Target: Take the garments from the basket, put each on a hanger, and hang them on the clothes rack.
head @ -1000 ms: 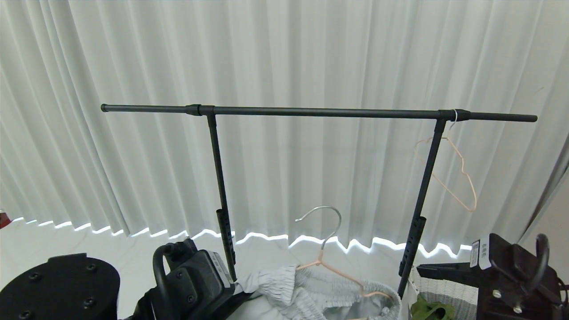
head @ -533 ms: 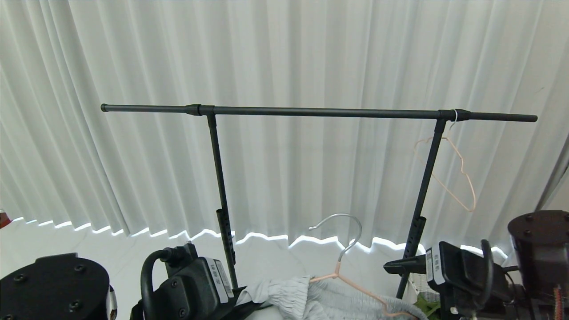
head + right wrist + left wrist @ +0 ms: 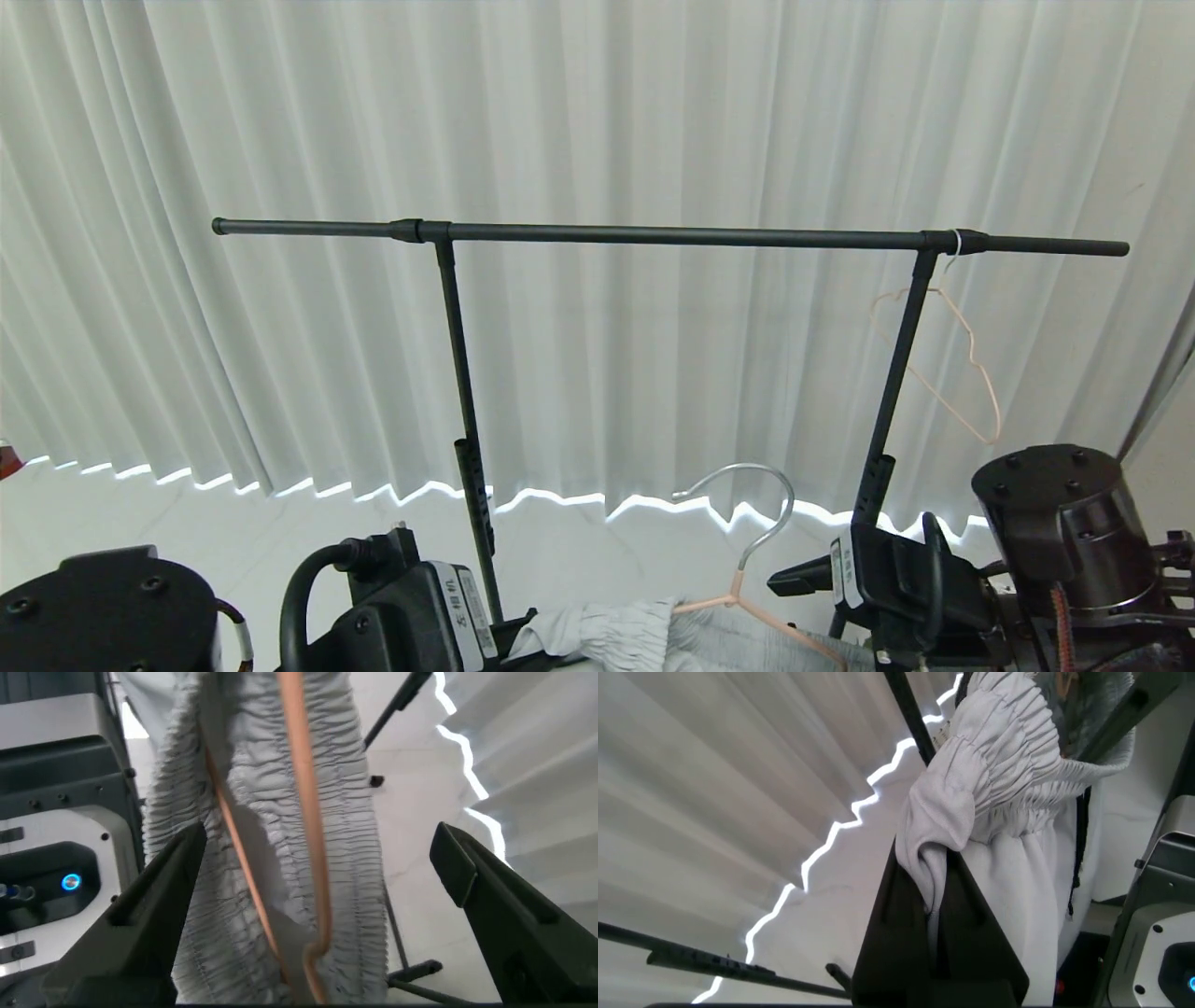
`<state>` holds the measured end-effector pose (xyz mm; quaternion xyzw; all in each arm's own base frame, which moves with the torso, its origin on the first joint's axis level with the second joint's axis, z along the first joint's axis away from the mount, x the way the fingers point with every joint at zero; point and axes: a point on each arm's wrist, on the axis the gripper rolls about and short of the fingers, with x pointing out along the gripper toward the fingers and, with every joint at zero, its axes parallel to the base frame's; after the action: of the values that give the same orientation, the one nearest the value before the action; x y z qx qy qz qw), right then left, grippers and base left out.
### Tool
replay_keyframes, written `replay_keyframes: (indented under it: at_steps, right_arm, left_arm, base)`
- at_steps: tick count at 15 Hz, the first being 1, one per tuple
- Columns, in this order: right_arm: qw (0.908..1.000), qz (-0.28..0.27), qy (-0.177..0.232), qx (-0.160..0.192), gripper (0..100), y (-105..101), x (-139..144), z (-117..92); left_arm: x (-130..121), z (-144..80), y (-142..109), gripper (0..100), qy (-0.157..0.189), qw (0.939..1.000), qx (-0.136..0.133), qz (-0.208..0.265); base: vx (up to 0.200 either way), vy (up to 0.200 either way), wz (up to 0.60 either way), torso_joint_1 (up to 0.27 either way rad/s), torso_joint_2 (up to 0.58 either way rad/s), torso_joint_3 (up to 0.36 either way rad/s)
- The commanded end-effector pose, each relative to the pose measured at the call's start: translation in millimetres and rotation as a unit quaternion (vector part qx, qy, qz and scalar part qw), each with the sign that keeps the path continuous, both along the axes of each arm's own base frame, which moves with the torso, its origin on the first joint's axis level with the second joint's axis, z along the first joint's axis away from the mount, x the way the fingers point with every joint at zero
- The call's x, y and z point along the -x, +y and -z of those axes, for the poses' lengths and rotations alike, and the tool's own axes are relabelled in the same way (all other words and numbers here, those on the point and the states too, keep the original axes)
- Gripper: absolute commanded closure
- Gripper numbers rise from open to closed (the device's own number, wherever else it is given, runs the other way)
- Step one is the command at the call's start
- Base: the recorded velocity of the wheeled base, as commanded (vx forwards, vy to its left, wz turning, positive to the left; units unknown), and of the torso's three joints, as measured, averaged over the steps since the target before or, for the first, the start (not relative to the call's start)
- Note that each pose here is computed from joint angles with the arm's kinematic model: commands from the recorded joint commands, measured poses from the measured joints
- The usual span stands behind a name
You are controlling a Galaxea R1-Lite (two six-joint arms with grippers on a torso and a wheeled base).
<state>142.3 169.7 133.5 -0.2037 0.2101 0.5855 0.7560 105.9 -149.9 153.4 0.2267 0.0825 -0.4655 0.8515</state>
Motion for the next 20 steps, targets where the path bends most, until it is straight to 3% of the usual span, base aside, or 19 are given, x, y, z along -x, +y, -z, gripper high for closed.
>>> replay_keyframes:
  at_steps: [1, 5, 6, 16, 17, 20]
  right_arm:
    - [0.9999, -0.007, 0.011, 0.006, 0, 3, -1, 5]
    - [0.9997, -0.017, 0.017, 0.001, 0, 3, 0, 5]
    - [0.9997, -0.018, 0.018, 0.001, 100, 4, 0, 5]
    - [0.9999, -0.011, 0.008, -0.007, 100, 1, 1, 0]
    - [0.9999, -0.010, 0.005, -0.010, 100, 0, 2, -2]
    - [0.9995, 0.002, -0.002, -0.030, 100, -3, 1, -14]
  left_arm:
    - [0, 0, 0, 100, -0.001, 1.0000, 0.001, 0.000]
    - [0, -1, 0, 100, -0.001, 1.0000, 0.002, 0.000]
    - [0, -1, 0, 100, -0.001, 1.0000, 0.002, 0.000]
    - [0, 0, 0, 100, -0.005, 1.0000, 0.004, -0.002]
    - [0, 2, 1, 0, -0.003, 1.0000, 0.002, -0.004]
    - [-3, 5, 6, 0, 0.000, 0.9998, -0.004, -0.021]
  base:
    - [0.000, 0.000, 0.00, 0.000, 0.00, 0.000]
    - [0.000, 0.000, 0.00, 0.000, 0.00, 0.000]
    - [0.000, 0.000, 0.00, 0.000, 0.00, 0.000]
    - [0.000, 0.000, 0.00, 0.000, 0.00, 0.000]
    - [0.000, 0.000, 0.00, 0.000, 0.00, 0.000]
    - [0.000, 0.000, 0.00, 0.000, 0.00, 0.000]
